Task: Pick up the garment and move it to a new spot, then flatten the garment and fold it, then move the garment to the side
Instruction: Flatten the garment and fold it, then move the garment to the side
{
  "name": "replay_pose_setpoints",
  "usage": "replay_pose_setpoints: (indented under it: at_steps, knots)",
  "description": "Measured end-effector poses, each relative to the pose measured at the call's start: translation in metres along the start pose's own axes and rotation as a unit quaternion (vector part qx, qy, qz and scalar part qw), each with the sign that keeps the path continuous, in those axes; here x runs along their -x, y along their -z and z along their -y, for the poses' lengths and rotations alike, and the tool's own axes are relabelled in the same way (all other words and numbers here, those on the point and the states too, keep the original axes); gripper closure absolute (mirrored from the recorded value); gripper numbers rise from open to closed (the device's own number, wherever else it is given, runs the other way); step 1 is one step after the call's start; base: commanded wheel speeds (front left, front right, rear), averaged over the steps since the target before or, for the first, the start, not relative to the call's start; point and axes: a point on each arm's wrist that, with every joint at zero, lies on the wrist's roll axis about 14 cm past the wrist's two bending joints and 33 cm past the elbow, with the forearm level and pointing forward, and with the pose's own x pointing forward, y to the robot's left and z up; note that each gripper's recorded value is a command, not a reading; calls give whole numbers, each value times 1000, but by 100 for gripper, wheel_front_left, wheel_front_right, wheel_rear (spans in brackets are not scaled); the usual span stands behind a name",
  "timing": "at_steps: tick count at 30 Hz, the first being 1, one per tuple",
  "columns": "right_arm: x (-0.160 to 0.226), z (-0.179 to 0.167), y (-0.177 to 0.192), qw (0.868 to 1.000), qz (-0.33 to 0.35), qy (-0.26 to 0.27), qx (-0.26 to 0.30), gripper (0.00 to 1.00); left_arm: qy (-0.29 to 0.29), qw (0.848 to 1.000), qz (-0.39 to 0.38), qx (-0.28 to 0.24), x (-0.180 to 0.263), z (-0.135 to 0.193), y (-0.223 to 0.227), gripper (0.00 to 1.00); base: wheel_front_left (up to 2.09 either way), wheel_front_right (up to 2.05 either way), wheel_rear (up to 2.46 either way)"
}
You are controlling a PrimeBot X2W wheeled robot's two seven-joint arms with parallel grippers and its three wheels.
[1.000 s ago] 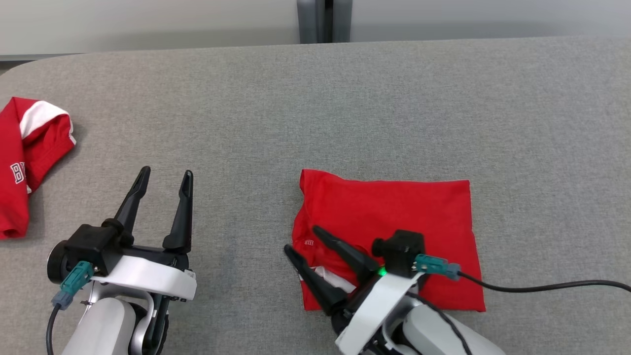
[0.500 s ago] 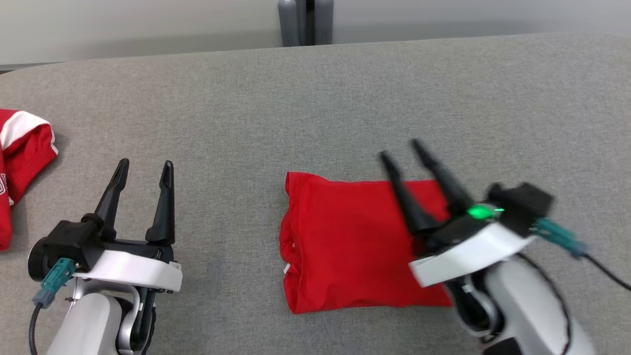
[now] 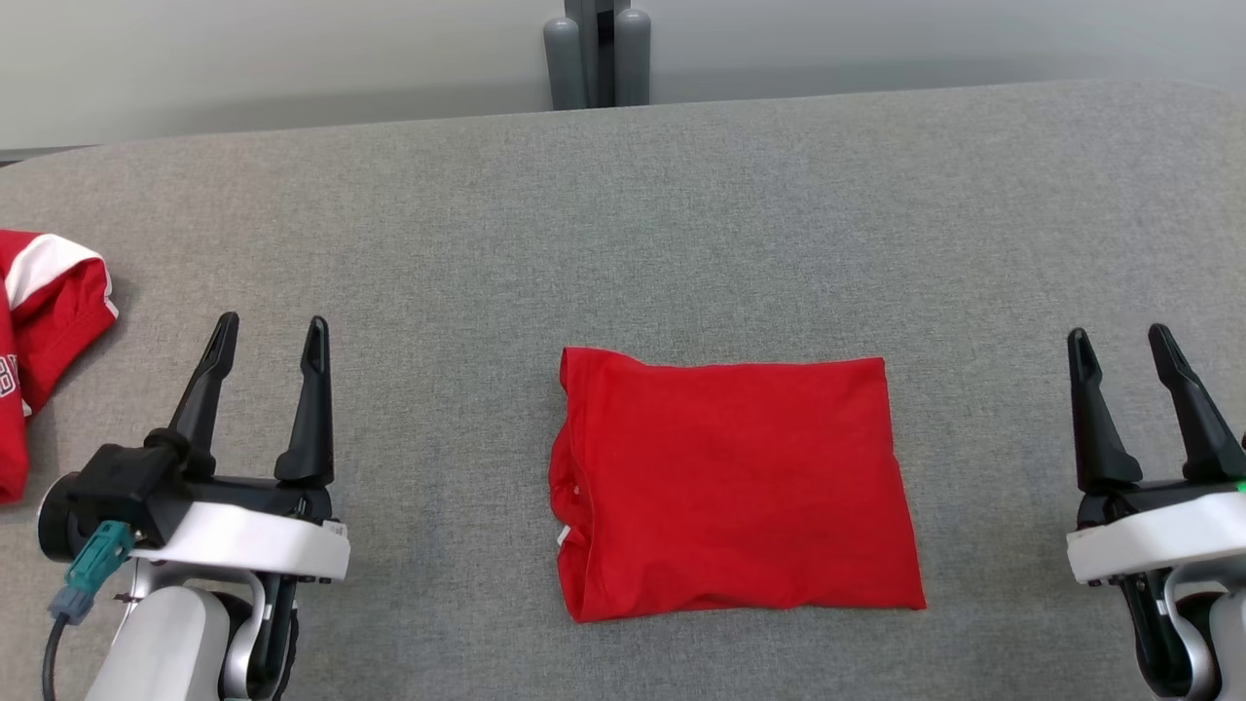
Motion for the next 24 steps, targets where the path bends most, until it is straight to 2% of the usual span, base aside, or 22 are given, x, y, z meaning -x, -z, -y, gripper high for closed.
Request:
replay_pose_setpoints:
  at_steps: [6, 17, 20, 24]
  knots:
    - [7, 5, 1, 1000, -7, 17, -1, 0, -3, 1000, -1, 2, 6, -1, 1, 0, 0, 0, 0]
    - [6, -6, 3, 1000, -15, 1, -2, 0, -5, 1000, -2, 1, 10, 0, 1, 0, 0, 0, 0]
    - [1, -14, 4, 1000, -23, -18, 2, 0, -5, 1000, -3, 1, 12, 0, 1, 0, 0, 0, 0]
    - [1, -44, 38, 992, -102, -69, 2, 0, -7, 1000, -5, 2, 13, -1, 2, 0, 0, 0, 0]
